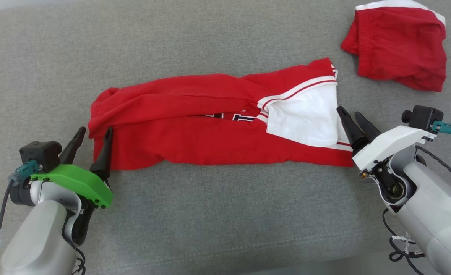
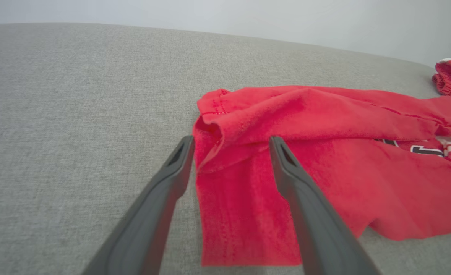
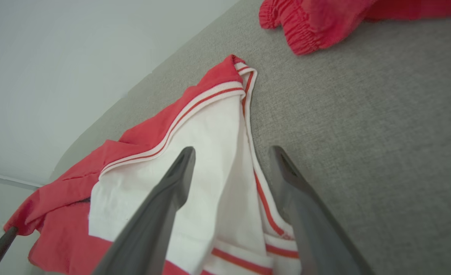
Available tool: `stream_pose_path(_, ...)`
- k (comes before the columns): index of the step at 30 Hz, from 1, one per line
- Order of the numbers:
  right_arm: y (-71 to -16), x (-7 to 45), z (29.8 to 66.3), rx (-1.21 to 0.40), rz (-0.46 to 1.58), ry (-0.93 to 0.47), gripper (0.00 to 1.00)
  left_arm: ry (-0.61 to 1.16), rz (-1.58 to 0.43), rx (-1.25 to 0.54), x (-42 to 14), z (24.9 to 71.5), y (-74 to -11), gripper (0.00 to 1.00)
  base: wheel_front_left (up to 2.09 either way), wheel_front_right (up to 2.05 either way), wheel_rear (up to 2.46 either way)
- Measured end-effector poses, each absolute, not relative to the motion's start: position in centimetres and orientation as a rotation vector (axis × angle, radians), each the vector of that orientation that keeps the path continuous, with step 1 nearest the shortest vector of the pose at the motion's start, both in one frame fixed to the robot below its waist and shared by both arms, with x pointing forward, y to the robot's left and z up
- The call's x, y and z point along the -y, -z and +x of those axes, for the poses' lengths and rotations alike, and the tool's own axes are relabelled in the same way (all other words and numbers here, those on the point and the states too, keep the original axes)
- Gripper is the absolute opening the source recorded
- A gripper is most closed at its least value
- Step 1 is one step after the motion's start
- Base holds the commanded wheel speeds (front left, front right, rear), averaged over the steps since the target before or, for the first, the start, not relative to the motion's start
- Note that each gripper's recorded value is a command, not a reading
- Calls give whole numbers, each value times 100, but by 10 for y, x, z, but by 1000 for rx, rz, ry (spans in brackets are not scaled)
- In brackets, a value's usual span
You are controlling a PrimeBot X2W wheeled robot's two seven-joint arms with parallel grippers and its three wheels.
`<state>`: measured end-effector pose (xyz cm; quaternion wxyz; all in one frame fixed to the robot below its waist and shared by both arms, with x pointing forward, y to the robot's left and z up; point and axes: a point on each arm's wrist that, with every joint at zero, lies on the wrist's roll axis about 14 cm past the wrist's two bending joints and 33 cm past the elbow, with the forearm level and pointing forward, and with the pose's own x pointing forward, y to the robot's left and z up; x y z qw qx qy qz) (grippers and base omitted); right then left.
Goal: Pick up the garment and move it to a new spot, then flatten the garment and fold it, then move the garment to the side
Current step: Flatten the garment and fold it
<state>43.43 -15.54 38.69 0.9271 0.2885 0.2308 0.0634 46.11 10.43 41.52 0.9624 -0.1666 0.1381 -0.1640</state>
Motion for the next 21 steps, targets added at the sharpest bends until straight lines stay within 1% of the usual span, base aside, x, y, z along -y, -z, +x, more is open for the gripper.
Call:
stream_pose_path(9,-366,144,435,-555,608,-114,100,314,-337,-273,-112,462,-413,100,0,0,0)
stream_pose_path(20,-358,147,445,-613,603,-70,100,293,-338,-272,-120,461,-412,100,0,0,0)
stream_pose_path(21,-357,146,446,-620,603,-73,99,291,-338,-272,-121,460,-412,100,0,0,0)
